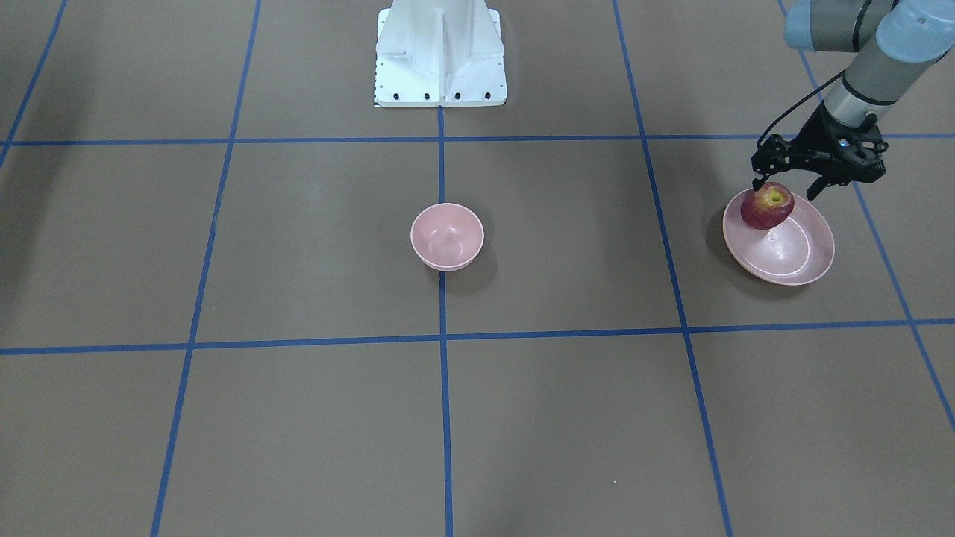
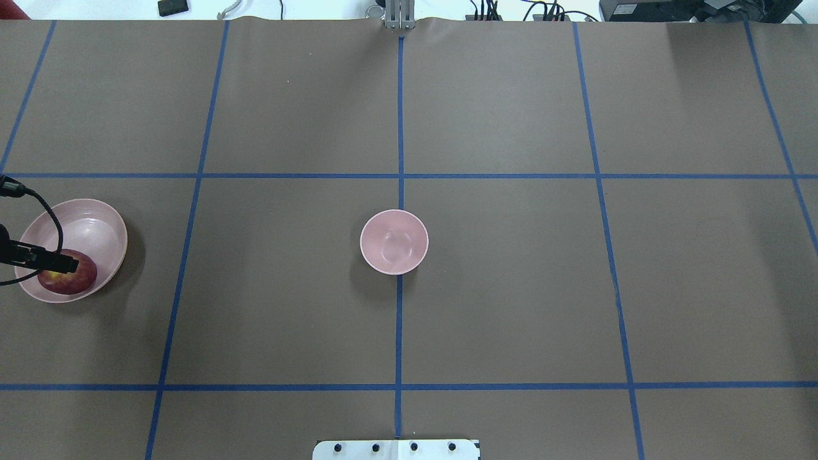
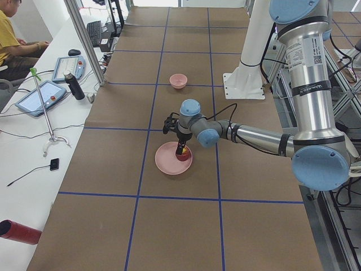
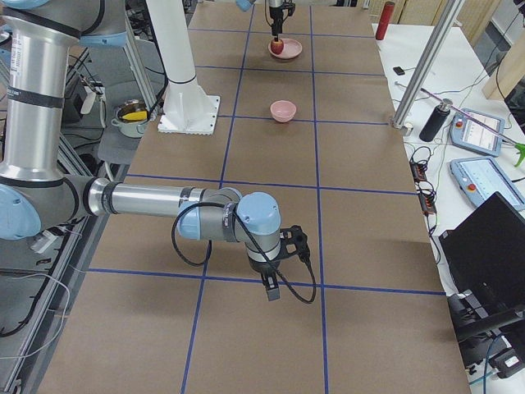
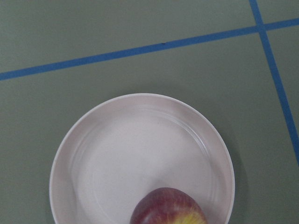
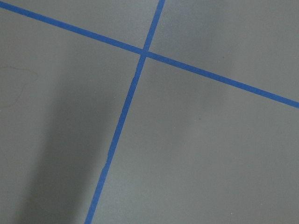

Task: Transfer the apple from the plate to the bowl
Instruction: 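Lower the left gripper over the red apple on the pink plate, then close the left gripper around the red apple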

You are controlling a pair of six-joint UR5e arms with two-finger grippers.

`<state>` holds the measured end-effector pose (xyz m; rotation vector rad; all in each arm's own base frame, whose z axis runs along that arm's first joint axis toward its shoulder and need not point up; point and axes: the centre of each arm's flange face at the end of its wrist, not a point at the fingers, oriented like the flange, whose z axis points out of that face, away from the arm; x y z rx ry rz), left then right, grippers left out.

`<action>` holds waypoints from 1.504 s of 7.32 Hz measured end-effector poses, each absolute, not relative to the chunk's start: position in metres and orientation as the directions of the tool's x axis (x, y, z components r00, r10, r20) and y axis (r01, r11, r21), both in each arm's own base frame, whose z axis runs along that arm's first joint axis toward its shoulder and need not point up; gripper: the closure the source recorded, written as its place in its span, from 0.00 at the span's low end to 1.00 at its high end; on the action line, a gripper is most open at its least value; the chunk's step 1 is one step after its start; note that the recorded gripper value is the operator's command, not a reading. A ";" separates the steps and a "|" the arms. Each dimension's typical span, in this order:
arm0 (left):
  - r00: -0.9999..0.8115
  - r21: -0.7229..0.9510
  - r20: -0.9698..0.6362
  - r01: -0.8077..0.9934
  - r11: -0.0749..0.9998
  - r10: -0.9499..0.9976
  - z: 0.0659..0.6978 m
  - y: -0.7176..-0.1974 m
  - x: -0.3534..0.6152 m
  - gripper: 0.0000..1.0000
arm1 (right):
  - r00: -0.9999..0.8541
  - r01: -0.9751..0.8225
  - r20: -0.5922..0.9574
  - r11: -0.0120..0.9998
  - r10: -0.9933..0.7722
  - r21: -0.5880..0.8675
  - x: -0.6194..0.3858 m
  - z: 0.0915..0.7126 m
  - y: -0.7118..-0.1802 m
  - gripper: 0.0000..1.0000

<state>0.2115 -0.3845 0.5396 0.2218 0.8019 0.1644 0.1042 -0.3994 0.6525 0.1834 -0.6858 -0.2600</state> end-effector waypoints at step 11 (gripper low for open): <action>0.698 0.213 -0.678 -0.114 0.970 0.231 0.578 -0.406 0.253 0.02 | 0.744 0.174 0.600 0.953 -0.293 0.249 0.104 0.653 -0.399 0.00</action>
